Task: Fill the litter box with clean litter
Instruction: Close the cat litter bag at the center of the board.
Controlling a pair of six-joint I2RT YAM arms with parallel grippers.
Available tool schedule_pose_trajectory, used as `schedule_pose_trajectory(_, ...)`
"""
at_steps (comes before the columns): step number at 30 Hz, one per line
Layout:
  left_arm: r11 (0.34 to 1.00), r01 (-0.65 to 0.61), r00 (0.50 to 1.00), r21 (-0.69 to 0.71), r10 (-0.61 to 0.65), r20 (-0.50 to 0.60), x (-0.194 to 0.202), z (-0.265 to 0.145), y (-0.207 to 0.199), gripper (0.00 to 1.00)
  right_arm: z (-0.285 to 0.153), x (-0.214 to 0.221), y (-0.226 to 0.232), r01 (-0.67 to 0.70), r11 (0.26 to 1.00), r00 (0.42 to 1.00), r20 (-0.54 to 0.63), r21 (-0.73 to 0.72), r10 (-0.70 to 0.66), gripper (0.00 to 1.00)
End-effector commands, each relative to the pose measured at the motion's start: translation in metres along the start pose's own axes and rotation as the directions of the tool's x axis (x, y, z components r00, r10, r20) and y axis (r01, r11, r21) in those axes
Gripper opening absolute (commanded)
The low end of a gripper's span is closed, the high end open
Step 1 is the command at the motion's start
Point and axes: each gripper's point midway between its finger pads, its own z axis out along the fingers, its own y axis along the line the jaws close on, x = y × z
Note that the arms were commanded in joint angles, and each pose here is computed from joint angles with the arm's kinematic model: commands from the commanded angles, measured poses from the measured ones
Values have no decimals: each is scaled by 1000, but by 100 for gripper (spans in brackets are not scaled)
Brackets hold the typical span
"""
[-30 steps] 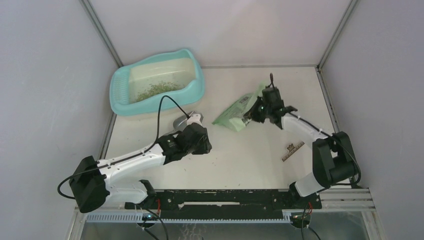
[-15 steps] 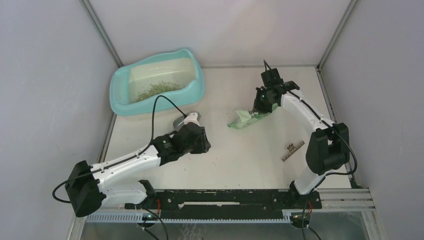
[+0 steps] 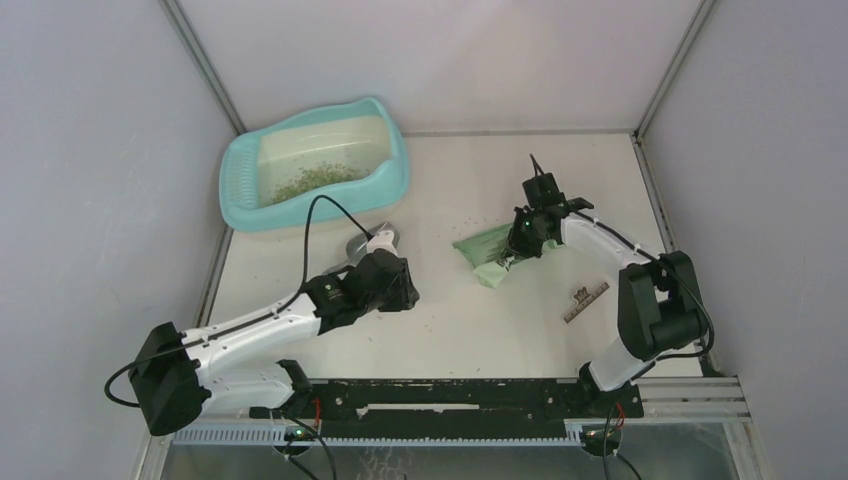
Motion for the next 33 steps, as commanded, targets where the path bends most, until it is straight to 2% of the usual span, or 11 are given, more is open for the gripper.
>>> schedule_pose_trajectory(1,1000,9,1000,16,-9,21,-4,1,-1,42,4,-37,54,2,981,990,140,-192,26,0)
schedule_pose_trajectory(10,1000,13,999,-9,-12,34,-6,-2,8,43,40,-67,88,16,976,987,157,-218,19,0)
schedule_pose_trajectory(16,1000,19,999,-18,-18,38,-8,-1,12,43,38,-72,97,33,974,989,145,-224,0,2)
schedule_pose_trajectory(18,1000,20,999,-16,-19,38,-9,-1,12,43,31,-60,91,36,979,993,116,-201,-12,17)
schedule_pose_trajectory(22,1000,19,999,-12,-18,38,-10,-2,10,43,10,-30,73,29,986,995,96,-166,-13,31)
schedule_pose_trajectory(26,1000,16,999,2,-16,39,-13,-5,7,44,-27,-13,50,34,991,989,149,-127,-15,47)
schedule_pose_trajectory(29,1000,1,999,18,-2,51,-19,-11,2,48,-58,-9,29,10,995,979,202,-98,10,59)
schedule_pose_trajectory(30,1000,-7,999,21,6,54,-21,-13,2,50,-67,-7,20,-7,997,976,217,-79,24,68)
schedule_pose_trajectory(32,999,-20,998,37,18,64,-27,-17,-4,59,-78,-4,-5,-54,998,968,246,-27,59,80)
schedule_pose_trajectory(33,999,-27,997,47,24,69,-29,-20,-6,61,-81,-2,-18,-81,997,964,253,-4,79,82)
